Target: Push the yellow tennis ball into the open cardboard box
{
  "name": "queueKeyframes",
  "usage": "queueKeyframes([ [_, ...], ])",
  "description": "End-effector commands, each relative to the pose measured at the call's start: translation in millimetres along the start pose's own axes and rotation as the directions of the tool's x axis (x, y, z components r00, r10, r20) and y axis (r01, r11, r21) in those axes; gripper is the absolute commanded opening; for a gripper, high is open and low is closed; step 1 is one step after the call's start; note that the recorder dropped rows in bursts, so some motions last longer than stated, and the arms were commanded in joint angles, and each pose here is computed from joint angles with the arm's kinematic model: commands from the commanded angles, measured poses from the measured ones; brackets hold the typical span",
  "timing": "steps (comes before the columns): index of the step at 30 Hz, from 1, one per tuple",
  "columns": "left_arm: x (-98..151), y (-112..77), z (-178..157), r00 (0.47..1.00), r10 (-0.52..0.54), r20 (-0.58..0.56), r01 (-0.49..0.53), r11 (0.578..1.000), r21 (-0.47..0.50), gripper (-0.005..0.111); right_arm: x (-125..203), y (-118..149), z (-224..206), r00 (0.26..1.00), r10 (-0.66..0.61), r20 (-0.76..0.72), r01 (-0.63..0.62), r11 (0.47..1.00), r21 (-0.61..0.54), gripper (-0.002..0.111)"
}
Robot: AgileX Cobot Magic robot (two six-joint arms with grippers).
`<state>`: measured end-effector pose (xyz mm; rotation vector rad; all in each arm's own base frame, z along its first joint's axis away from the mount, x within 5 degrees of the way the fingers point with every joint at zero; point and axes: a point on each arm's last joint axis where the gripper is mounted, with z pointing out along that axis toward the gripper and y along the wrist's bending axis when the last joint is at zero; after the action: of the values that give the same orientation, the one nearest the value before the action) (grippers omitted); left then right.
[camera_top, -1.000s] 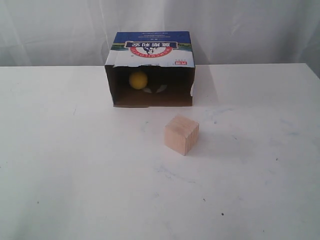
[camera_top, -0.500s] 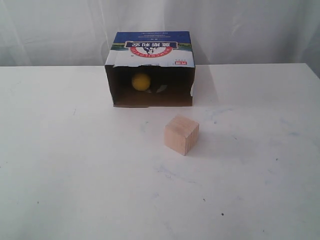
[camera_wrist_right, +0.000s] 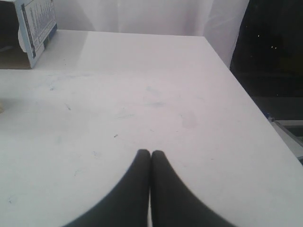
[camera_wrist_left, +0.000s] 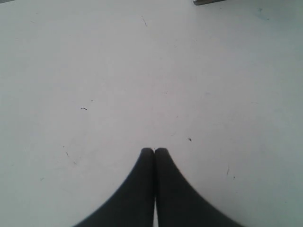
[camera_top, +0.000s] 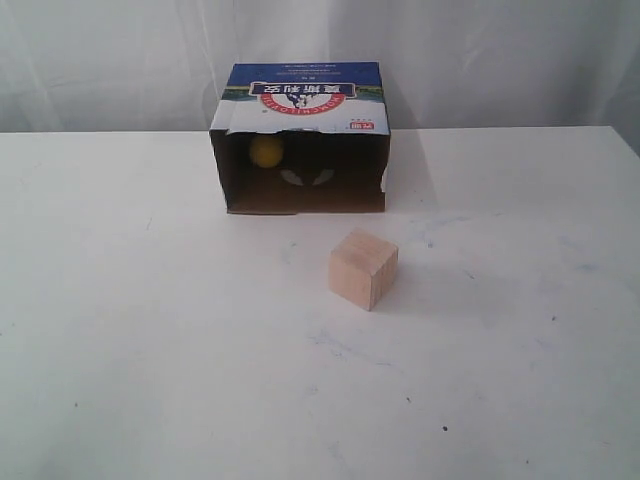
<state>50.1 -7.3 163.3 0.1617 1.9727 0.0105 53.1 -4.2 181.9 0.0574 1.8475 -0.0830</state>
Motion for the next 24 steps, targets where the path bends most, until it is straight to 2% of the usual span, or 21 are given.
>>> queueKeyframes([
  [1, 0.2, -0.4, 0.1, 1.0, 0.004, 0.008, -0.004, 1.0, 0.006, 0.0, 0.2, -0.1, 0.1, 1.0, 0.009, 0.014, -0.009, 1.0, 0.003, 0.0],
  [24, 0.2, -0.4, 0.1, 1.0, 0.004, 0.008, -0.004, 1.0, 0.006, 0.0, -0.1, -0.2, 0.1, 0.999, 0.043, 0.018, -0.043, 0.999, 0.003, 0.0],
])
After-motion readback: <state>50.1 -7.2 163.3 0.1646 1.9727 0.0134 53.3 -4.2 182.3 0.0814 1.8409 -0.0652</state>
